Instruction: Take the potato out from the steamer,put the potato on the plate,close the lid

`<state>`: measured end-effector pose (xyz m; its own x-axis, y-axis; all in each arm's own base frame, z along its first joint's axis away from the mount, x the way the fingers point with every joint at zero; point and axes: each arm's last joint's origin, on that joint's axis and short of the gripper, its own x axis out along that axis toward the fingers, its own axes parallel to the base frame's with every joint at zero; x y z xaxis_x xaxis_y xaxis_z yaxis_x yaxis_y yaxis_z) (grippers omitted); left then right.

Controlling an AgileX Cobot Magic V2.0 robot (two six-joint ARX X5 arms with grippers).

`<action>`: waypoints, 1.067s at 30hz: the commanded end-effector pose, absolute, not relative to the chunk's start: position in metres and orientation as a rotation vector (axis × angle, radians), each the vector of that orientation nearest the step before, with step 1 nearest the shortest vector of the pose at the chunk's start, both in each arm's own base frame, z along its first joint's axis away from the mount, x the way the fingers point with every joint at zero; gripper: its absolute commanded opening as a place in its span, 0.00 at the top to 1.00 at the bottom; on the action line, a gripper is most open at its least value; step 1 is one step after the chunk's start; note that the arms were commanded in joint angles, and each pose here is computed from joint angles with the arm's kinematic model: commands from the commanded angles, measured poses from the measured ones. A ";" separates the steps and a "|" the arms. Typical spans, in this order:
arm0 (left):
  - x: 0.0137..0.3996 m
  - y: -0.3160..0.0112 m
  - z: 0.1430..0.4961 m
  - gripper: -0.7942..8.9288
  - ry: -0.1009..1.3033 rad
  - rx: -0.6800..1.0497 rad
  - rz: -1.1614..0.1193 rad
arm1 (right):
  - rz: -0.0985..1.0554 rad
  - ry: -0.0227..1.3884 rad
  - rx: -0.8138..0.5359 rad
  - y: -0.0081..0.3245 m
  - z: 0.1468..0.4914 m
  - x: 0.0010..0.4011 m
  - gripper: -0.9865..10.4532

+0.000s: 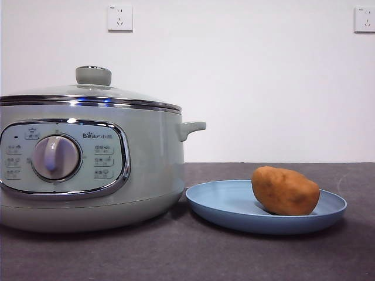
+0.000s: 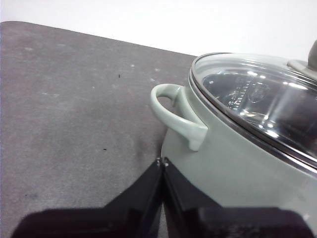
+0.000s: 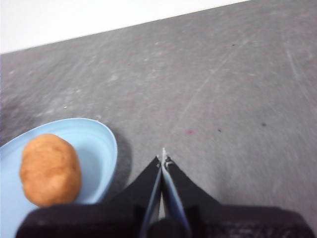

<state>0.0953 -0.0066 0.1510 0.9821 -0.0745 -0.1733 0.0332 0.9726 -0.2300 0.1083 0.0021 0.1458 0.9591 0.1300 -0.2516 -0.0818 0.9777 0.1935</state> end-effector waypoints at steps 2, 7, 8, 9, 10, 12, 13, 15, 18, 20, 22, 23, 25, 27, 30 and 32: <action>0.096 -0.006 0.147 0.92 0.190 -0.230 -0.046 | 0.077 0.259 0.200 -0.001 0.143 0.102 0.91; 0.096 -0.006 0.147 0.92 0.189 -0.230 -0.046 | 0.084 0.169 0.124 -0.001 0.149 0.096 0.91; 0.096 -0.006 0.147 0.92 0.188 -0.230 -0.046 | 0.081 0.175 0.117 -0.001 0.149 0.096 0.91; 0.096 -0.006 0.147 0.92 0.189 -0.230 -0.046 | 0.080 0.175 0.113 -0.001 0.149 0.096 0.91; 0.096 -0.006 0.147 0.92 0.187 -0.230 -0.047 | 0.081 0.175 0.112 -0.001 0.149 0.096 0.91; 0.096 -0.006 0.147 0.92 0.189 -0.230 -0.045 | 0.082 0.174 0.097 -0.001 0.149 0.096 0.91; 0.096 -0.006 0.147 0.92 0.190 -0.230 -0.045 | 0.082 0.174 0.094 -0.001 0.149 0.096 0.91; 0.096 -0.006 0.147 0.92 0.189 -0.230 -0.046 | 0.083 0.171 0.095 -0.001 0.149 0.096 0.91; 0.096 -0.006 0.147 0.92 0.189 -0.229 -0.046 | 0.084 0.170 0.095 -0.001 0.149 0.096 0.91; 0.096 -0.006 0.147 0.92 0.188 -0.230 -0.046 | 0.083 0.171 0.095 -0.001 0.149 0.096 0.91; 0.096 -0.006 0.147 0.92 0.189 -0.229 -0.046 | 0.084 0.171 0.095 -0.001 0.149 0.096 0.91; 0.096 -0.006 0.147 0.92 0.189 -0.229 -0.046 | 0.084 0.171 0.095 -0.001 0.149 0.096 0.91; 0.096 -0.006 0.147 0.92 0.188 -0.229 -0.046 | 0.084 0.171 0.095 -0.001 0.149 0.096 0.91; 0.096 -0.006 0.147 0.92 0.188 -0.230 -0.046 | 0.084 0.170 0.095 -0.001 0.149 0.096 0.91; 0.096 -0.006 0.147 0.92 0.189 -0.230 -0.046 | 0.084 0.171 0.095 -0.001 0.149 0.096 0.91; 0.096 -0.006 0.147 0.92 0.189 -0.229 -0.046 | 0.084 0.171 0.095 -0.001 0.149 0.096 0.91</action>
<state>0.0953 -0.0064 0.1510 0.9825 -0.0688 -0.1729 0.0274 0.9725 -0.2312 0.0954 -0.0012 0.1537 0.9845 0.0909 -0.1498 -0.0754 0.9915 0.1064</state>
